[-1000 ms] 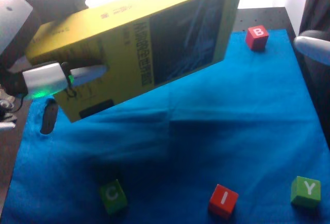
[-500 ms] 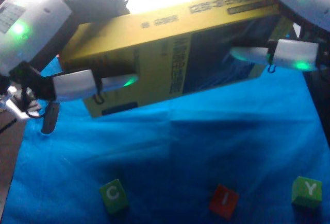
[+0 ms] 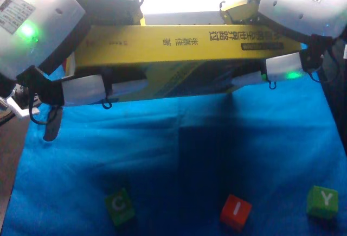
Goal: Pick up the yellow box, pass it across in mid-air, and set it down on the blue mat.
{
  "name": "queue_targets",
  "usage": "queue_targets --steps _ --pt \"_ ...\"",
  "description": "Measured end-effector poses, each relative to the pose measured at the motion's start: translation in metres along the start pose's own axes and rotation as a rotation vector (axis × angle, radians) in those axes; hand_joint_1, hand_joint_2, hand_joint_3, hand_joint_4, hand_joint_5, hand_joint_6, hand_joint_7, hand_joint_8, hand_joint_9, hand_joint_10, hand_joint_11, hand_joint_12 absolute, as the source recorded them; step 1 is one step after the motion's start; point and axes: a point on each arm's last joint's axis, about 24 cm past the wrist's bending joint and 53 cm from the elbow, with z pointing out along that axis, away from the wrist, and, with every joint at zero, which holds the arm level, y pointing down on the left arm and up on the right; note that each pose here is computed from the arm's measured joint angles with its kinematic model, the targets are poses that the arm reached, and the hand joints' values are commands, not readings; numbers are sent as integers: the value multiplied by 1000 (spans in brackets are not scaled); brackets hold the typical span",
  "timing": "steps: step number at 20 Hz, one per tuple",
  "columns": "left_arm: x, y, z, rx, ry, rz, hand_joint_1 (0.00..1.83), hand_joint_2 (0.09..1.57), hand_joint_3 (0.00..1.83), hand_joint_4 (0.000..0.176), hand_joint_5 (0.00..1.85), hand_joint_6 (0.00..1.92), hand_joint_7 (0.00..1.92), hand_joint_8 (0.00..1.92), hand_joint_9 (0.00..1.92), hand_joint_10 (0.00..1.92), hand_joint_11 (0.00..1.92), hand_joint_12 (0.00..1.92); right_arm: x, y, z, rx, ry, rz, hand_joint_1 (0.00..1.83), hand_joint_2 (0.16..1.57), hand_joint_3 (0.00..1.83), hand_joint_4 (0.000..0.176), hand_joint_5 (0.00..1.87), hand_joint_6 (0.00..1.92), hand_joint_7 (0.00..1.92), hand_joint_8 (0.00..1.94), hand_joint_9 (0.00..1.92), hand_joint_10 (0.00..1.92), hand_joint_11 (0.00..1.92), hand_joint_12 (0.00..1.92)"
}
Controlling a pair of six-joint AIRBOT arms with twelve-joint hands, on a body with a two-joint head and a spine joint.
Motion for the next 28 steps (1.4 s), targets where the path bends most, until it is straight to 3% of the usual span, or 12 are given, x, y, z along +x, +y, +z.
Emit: queue_targets --steps 5,6,7,9,11,12,13,15,17,19,25,28 --pt "-2 -1 0 -2 -5 -51 1140 1194 0 0 1131 1921 1423 1921 1526 1921 1609 1921 -16 6 -16 -3 -24 -4 1395 1196 140 0 1176 1921 1388 1941 1523 1921 1591 1921" --pt "-6 0 -1 -7 -22 -60 690 1187 0 0 506 1059 682 1129 648 1311 419 1593 -24 9 -22 -13 -44 -12 1386 1200 132 0 1156 1921 1374 1941 1507 1921 1580 1921" --pt "-6 2 -3 -13 -23 -61 679 1185 0 0 364 581 441 568 317 906 83 1586 -33 14 -27 -27 -69 -35 1375 1179 110 0 1198 1921 1435 1941 1590 1921 1651 1921" --pt "-13 21 -10 -87 -45 -94 646 1205 1 6 289 99 272 62 160 356 2 1263 -53 7 -39 -5 -116 -54 1408 1151 40 0 1191 1921 1445 1941 1621 1921 1686 1921" --pt "-22 41 -19 -164 -76 -93 614 1204 0 41 202 6 133 2 56 116 0 694 -73 1 -51 16 -170 -57 1548 1151 26 0 1113 1921 1344 1941 1539 1921 1622 1921" --pt "-24 48 -24 -192 -81 -90 600 1220 4 40 147 13 34 21 10 22 0 183 -78 6 -54 3 -194 -55 1591 1143 21 0 1158 1921 1387 1941 1550 1921 1626 1921" --pt "-20 53 -29 -211 -69 -91 564 1226 5 34 110 6 6 3 1 4 0 36 -82 17 -57 -23 -211 -54 1642 1135 17 0 1192 1921 1432 1941 1588 1921 1656 1921" --pt "-15 54 -37 -232 -48 -96 515 1219 1 62 57 0 0 0 0 0 0 0 -80 29 -62 -49 -202 -65 1620 1140 19 0 1185 1921 1382 1941 1518 1921 1595 1921" --pt "-23 64 -47 -273 -63 -82 540 1245 10 44 30 0 0 0 0 0 0 0 -77 20 -73 -17 -190 -63 1624 1146 20 0 1141 1921 1382 1941 1517 1921 1605 1921" --pt "-37 81 -60 -344 -103 -66 517 1240 4 92 29 1 0 0 0 0 0 0 -66 0 -88 55 -151 -44 1637 1148 19 0 1121 1921 1371 1941 1505 1921 1589 1921" --pt "-43 87 -73 -380 -122 -49 478 1258 8 98 21 2 0 0 0 0 0 0 -24 -31 -130 191 -42 -7 1642 1140 11 0 1099 1921 1344 1941 1486 1921 1569 1921" --pt "-52 93 -77 -406 -149 -39 461 1262 7 111 15 1 0 0 0 0 0 0 -31 -37 -132 208 -68 4 1599 1151 13 0 1092 1921 1326 1941 1446 1921 1531 1921"
